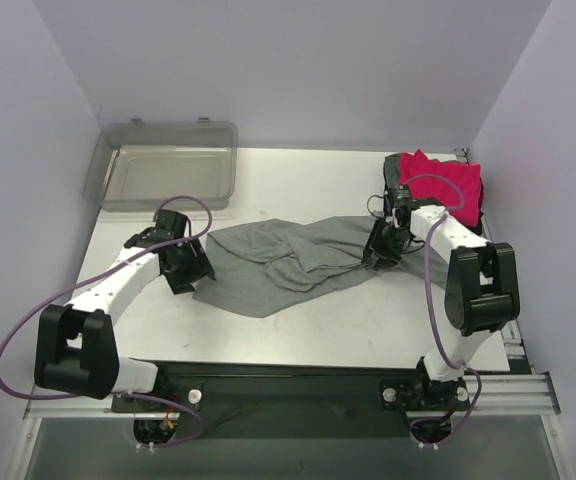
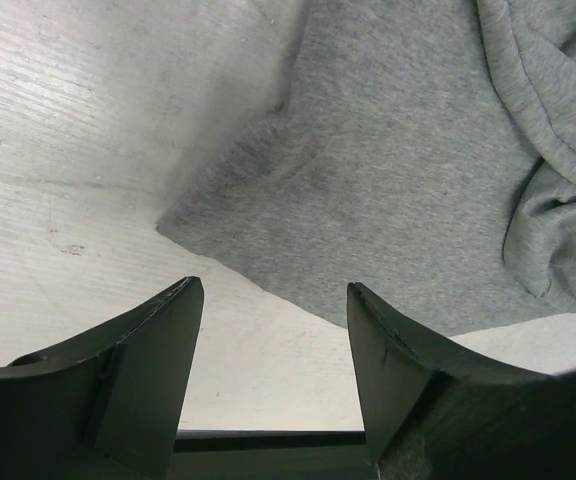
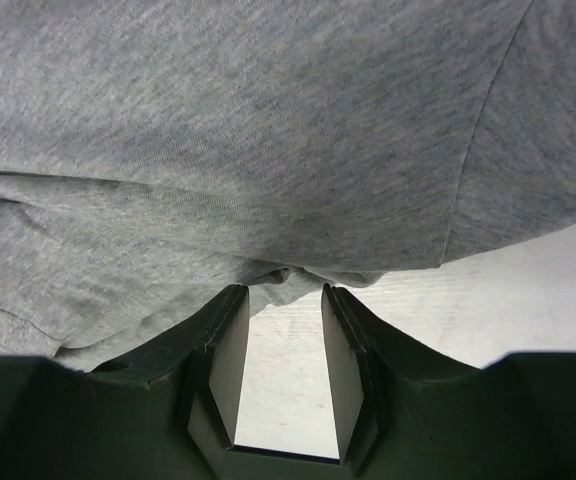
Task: Fold and stack the t-shirts
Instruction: Flatten out the tshirt
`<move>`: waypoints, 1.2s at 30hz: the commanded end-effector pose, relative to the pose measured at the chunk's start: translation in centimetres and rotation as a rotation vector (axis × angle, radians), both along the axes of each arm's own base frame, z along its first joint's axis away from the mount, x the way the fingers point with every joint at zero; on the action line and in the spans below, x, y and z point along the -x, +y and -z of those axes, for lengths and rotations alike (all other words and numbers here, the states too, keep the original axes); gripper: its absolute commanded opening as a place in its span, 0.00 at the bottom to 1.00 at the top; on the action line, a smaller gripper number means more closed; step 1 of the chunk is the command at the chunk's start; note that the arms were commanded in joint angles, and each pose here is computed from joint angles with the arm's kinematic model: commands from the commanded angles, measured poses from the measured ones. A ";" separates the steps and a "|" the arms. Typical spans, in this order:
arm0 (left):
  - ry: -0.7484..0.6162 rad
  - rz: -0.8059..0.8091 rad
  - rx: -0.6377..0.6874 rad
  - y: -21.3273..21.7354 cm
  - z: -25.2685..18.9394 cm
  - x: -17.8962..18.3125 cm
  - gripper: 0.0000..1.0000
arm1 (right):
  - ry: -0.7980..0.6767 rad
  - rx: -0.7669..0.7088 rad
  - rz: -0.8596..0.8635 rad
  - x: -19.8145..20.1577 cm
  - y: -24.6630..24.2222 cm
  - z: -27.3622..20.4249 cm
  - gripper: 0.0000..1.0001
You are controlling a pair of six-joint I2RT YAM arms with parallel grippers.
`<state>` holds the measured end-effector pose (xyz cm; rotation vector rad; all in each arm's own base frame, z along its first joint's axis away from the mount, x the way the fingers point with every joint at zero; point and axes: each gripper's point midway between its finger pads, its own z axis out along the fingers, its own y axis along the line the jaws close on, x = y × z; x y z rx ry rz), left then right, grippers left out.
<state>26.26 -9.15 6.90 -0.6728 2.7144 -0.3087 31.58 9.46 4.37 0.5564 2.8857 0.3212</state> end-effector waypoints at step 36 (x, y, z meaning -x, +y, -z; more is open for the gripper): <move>0.011 -0.053 -0.055 1.9 2.9 1.0 0.66 | -0.071 -0.030 0.026 -2.5 0.3 -1.3 0.00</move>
